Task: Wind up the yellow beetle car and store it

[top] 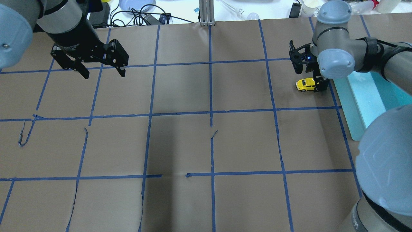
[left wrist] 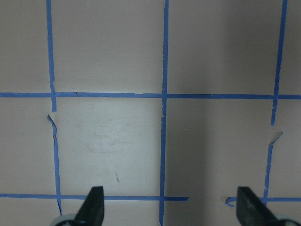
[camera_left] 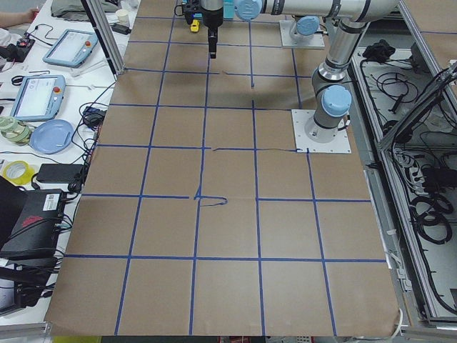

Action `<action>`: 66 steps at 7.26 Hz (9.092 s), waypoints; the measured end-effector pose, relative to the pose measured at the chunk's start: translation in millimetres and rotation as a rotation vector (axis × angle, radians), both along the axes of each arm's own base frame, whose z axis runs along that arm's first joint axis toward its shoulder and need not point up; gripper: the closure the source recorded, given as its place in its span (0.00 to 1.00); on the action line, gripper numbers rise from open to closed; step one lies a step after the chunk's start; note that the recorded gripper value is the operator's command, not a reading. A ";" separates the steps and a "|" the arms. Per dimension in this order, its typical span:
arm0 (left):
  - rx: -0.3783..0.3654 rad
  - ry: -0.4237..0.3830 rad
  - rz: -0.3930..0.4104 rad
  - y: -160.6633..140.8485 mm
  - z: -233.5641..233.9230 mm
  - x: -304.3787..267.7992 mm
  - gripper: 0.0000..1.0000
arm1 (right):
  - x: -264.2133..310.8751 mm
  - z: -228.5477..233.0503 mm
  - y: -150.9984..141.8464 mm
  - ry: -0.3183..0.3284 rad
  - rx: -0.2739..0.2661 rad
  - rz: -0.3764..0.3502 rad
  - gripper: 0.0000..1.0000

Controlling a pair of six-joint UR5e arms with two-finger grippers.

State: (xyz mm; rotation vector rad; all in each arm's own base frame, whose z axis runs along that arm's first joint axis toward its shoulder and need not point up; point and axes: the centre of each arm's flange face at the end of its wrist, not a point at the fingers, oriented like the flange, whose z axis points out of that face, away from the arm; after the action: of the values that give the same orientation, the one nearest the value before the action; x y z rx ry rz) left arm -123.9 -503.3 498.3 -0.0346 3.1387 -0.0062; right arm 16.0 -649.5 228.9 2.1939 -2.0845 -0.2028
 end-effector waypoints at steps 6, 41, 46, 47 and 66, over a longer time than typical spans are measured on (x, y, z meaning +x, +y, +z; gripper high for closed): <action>0.017 0.001 0.000 2.8 -10.3 -0.3 0.00 | -1.2 -26.7 -3.3 -0.001 -0.027 -0.089 0.29; 0.013 0.002 0.001 7.1 -11.1 0.3 0.00 | -246.5 -16.4 58.2 -0.071 0.133 -0.014 0.00; 0.002 0.000 0.011 7.9 -6.3 5.8 0.00 | -228.1 62.5 67.6 -0.033 0.069 0.000 0.01; 0.001 0.000 0.012 8.1 -6.0 6.2 0.00 | -219.1 93.6 75.8 -0.027 0.055 0.003 0.01; -0.011 0.003 0.014 8.5 -5.3 7.0 0.00 | 159.7 307.1 150.4 -0.099 -0.140 -1.124 0.00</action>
State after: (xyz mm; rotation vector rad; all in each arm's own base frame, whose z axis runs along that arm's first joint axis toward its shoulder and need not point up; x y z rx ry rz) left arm -116.8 -494.8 493.0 -0.0571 3.1418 -0.0237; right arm 175.7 -499.1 535.9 0.7514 -2.9976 -0.0177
